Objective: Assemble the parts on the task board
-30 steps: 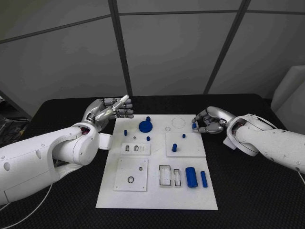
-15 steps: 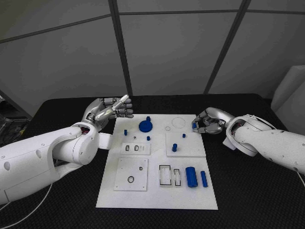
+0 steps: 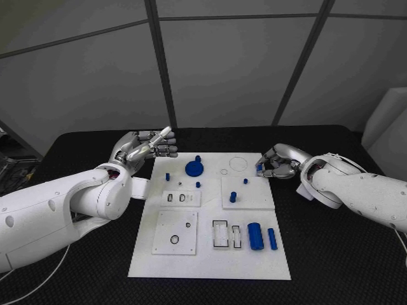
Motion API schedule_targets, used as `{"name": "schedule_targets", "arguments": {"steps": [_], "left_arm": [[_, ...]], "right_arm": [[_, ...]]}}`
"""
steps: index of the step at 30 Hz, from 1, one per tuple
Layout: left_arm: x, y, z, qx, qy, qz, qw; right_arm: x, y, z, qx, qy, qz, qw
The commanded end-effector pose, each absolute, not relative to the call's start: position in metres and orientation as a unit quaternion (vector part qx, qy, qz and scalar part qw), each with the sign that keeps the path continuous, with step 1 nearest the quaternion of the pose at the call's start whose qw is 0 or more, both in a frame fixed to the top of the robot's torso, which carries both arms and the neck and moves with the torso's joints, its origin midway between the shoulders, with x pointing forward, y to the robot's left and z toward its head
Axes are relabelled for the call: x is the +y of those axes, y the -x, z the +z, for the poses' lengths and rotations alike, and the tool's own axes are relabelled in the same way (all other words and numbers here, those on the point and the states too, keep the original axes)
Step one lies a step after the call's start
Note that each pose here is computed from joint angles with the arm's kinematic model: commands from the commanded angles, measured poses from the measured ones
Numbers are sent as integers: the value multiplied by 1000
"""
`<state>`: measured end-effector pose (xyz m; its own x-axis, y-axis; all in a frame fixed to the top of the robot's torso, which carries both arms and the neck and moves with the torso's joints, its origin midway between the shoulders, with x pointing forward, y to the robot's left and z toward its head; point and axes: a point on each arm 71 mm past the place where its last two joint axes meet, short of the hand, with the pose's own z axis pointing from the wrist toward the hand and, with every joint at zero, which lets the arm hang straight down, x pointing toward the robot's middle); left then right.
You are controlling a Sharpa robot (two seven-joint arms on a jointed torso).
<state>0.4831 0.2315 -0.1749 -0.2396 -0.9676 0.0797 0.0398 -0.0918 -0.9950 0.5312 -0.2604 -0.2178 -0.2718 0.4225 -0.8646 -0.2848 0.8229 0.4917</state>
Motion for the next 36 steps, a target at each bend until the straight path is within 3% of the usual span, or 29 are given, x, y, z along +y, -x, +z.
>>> {"name": "schedule_targets", "arguments": {"steps": [1, 18, 29, 36], "left_arm": [[230, -483, -173, 521, 439, -596, 426], [232, -483, -174, 521, 440, -594, 427], [231, -484, -174, 522, 441, -593, 426], [229, -487, -175, 522, 441, -593, 425]], "right_arm": [[-262, -532, -217, 737, -52, 287, 609], [-249, -518, -205, 713, -55, 307, 628], [-179, -490, -188, 705, -31, 363, 609], [-133, -485, -187, 711, -11, 373, 597]]}}
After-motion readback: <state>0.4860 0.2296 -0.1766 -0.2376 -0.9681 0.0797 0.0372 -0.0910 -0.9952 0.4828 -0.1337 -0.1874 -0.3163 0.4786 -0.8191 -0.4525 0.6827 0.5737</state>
